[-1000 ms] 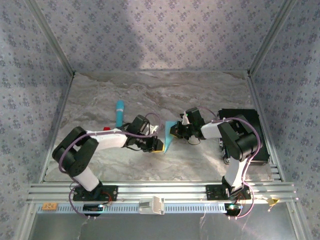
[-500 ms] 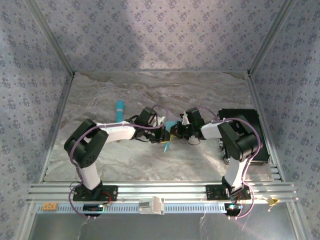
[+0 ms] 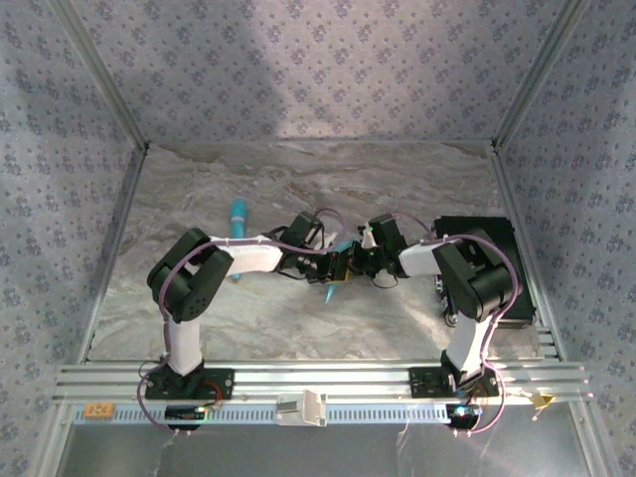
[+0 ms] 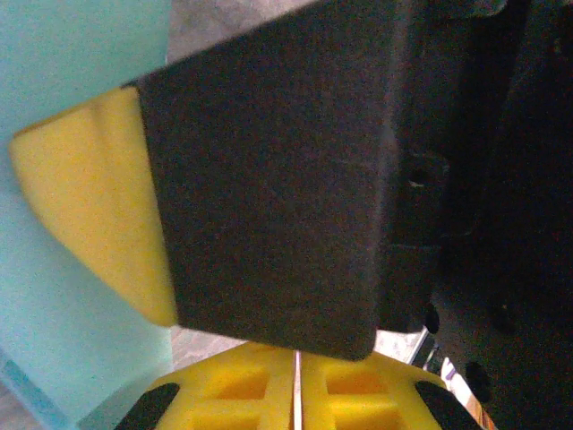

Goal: Fold a paper plane with a square sheet of paper (pick it up from the middle)
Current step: Fold the wing for the fifth time at the center of the table.

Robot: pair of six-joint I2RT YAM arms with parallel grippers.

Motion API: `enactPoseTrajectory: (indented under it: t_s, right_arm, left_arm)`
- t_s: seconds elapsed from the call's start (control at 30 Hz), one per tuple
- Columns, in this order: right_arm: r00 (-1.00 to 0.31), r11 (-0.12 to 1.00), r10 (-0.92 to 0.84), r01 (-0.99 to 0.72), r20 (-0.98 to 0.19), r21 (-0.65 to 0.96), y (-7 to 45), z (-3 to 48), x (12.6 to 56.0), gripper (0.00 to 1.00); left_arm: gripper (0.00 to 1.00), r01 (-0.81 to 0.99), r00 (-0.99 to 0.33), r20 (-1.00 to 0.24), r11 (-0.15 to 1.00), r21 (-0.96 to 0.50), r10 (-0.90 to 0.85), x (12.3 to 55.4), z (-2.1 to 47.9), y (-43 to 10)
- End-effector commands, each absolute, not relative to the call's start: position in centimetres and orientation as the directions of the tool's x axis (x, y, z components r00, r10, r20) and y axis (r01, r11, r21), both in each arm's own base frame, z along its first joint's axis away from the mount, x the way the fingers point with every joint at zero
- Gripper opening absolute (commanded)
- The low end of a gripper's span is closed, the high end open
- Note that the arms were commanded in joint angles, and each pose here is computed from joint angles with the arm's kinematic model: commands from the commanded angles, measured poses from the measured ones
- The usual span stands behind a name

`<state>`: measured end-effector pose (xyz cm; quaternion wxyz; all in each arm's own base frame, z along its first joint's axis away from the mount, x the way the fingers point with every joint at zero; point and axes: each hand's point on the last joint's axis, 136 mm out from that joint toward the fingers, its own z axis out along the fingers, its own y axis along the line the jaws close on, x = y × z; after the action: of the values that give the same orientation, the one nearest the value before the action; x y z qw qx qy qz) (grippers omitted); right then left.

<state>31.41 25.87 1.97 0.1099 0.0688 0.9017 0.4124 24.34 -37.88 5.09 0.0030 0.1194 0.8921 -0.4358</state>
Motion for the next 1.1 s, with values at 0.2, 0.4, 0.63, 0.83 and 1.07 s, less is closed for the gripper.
enactPoseTrajectory:
  t_s: [0.2, 0.4, 0.63, 0.83, 1.07]
  right_arm:
    - [-0.968, 0.774, 0.249, 0.174, -0.041, 0.609, 22.3, -3.2, 28.4, 0.06]
    - [-0.967, 0.777, 0.251, 0.179, -0.036, 0.604, 22.2, -3.5, 28.3, 0.06]
    - [-0.967, 0.778, 0.252, 0.181, -0.035, 0.601, 22.1, -3.6, 28.3, 0.06]
    - [-0.967, 0.780, 0.253, 0.182, -0.035, 0.599, 22.1, -3.6, 28.3, 0.06]
    - [-0.967, 0.780, 0.254, 0.183, -0.036, 0.599, 22.0, -3.6, 28.4, 0.06]
  left_arm:
    - [0.09, 0.215, -0.968, -0.076, 0.629, -0.747, 0.240, 23.5, 2.6, -37.2]
    - [0.08, 0.193, -0.968, -0.034, 0.651, -0.734, 0.249, 21.7, 1.1, -36.1]
    - [0.09, 0.168, -0.967, 0.004, 0.650, -0.741, 0.255, 19.7, 0.6, -35.2]
    - [0.08, 0.185, -0.963, 0.018, 0.704, -0.685, 0.270, 18.5, 0.4, -33.2]
    - [0.08, 0.225, -0.949, 0.031, 0.742, -0.632, 0.314, 16.8, 0.2, -31.1]
